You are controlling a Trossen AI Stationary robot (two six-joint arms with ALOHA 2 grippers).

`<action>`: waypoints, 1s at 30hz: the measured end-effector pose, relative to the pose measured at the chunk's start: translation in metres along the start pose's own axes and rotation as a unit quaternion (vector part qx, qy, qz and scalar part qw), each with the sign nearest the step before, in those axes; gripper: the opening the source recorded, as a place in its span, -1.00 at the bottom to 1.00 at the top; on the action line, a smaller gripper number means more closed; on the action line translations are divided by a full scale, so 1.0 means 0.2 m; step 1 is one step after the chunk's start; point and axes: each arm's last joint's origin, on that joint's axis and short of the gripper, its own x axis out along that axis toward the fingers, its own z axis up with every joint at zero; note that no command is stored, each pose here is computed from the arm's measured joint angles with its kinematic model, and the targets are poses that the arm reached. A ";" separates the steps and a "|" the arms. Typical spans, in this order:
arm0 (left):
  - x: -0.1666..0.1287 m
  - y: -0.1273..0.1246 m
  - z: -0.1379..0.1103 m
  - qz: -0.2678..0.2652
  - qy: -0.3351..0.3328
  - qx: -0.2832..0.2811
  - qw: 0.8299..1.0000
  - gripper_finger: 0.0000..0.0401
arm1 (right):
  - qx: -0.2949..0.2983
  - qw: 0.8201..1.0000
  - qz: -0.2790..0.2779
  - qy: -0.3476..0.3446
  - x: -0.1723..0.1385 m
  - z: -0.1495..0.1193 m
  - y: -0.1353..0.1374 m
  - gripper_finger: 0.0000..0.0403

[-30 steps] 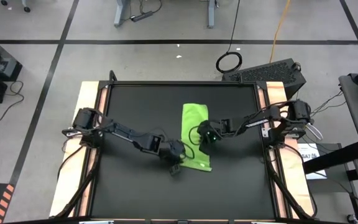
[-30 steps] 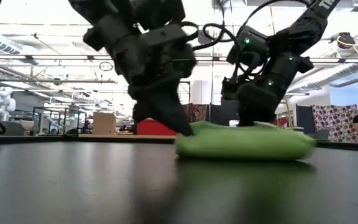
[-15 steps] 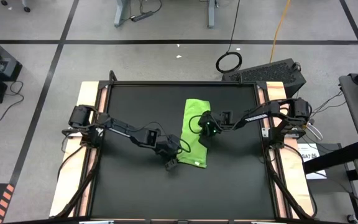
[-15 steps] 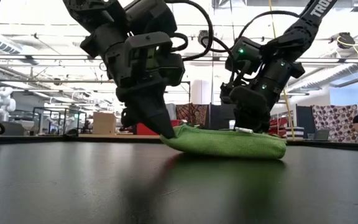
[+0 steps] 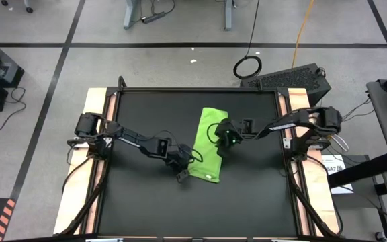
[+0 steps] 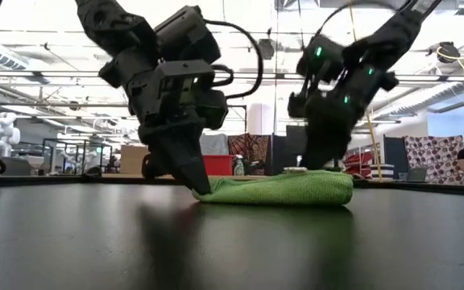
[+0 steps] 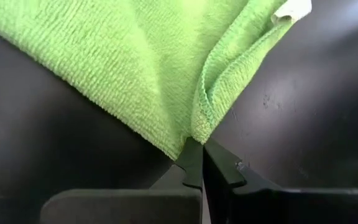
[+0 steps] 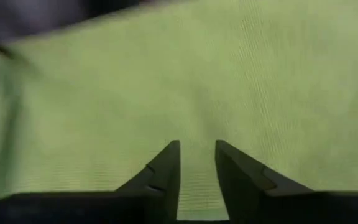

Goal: Roll towel into tight, uniform cylinder
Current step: Roll the green towel

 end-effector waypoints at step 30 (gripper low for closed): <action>0.00 0.07 0.00 -0.045 -0.004 -0.062 0.997 -1.00 | -0.243 0.965 0.050 -0.090 -0.05 -0.39 0.83 -0.22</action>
